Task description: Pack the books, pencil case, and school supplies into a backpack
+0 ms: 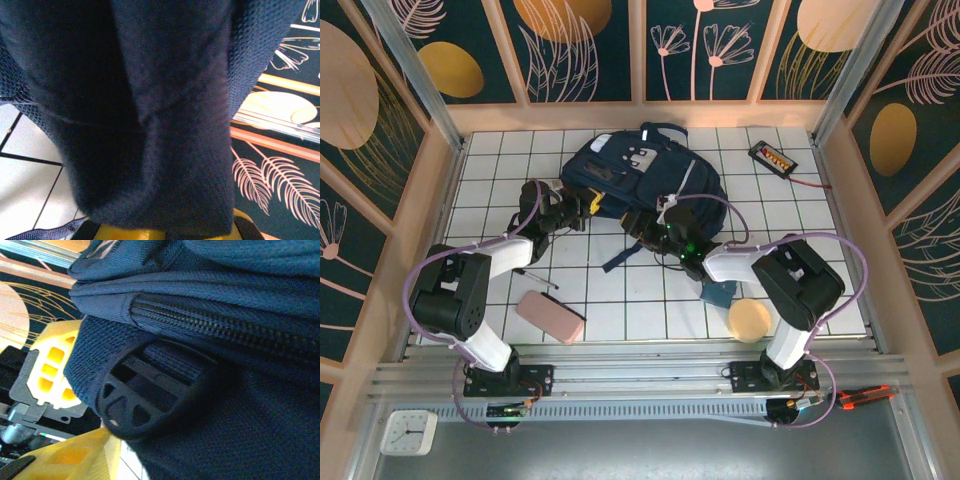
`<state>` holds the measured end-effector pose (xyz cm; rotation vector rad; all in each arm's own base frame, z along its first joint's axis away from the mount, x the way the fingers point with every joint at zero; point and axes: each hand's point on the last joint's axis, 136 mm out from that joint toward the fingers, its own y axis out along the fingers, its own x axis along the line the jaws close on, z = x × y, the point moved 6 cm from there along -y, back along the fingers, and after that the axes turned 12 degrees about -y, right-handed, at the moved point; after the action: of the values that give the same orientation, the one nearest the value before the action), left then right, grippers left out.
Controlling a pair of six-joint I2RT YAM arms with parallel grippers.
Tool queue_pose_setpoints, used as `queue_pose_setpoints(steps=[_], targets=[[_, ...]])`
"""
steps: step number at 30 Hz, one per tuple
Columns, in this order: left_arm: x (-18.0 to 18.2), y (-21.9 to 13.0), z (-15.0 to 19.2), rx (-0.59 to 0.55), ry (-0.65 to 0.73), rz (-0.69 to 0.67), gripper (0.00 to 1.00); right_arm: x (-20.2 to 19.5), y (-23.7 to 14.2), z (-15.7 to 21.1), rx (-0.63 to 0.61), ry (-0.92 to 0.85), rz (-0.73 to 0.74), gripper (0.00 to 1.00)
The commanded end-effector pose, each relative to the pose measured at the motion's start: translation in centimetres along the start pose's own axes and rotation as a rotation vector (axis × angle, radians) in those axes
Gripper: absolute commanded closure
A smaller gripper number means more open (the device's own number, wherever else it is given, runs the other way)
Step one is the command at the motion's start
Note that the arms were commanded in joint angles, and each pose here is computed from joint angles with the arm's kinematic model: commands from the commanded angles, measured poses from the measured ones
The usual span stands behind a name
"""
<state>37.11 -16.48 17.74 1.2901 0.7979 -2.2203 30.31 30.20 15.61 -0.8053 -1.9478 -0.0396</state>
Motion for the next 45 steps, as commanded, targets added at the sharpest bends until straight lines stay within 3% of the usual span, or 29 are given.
queue_pose_setpoints(steps=[1, 6, 10, 24, 28, 35, 38, 45], targets=[[-3.8, -0.5, 2.9, 0.127, 0.021, 0.124, 1.00, 1.4, -1.1, -1.0, -0.048, -0.030, -0.031, 0.50], [-3.8, -0.5, 2.9, 0.129, 0.022, 0.124, 1.00, 1.5, -1.5, -1.0, -0.048, -0.034, -0.020, 0.51], [-3.8, -0.5, 2.9, 0.129, 0.023, 0.124, 1.00, 1.3, -1.6, -0.9, -0.048, -0.030, -0.011, 0.60], [-3.9, -0.7, 3.0, 0.130, 0.022, 0.127, 1.00, 0.1, 0.5, -0.1, 0.033, -0.036, 0.082, 0.61], [-3.8, -0.7, 3.1, 0.132, 0.021, 0.126, 1.00, -0.2, 0.6, -0.1, 0.037, -0.034, 0.107, 0.73], [-3.7, -0.7, 3.0, 0.131, 0.019, 0.123, 1.00, -0.6, 0.6, -0.2, 0.037, -0.031, 0.152, 0.86], [-3.7, -0.7, 3.0, 0.131, 0.019, 0.123, 1.00, -0.9, 0.3, -0.1, 0.045, -0.028, 0.191, 1.00], [-3.5, -0.4, 2.6, 0.115, 0.037, 0.106, 1.00, -0.8, -1.8, 1.0, 0.114, -0.050, 0.378, 1.00]])
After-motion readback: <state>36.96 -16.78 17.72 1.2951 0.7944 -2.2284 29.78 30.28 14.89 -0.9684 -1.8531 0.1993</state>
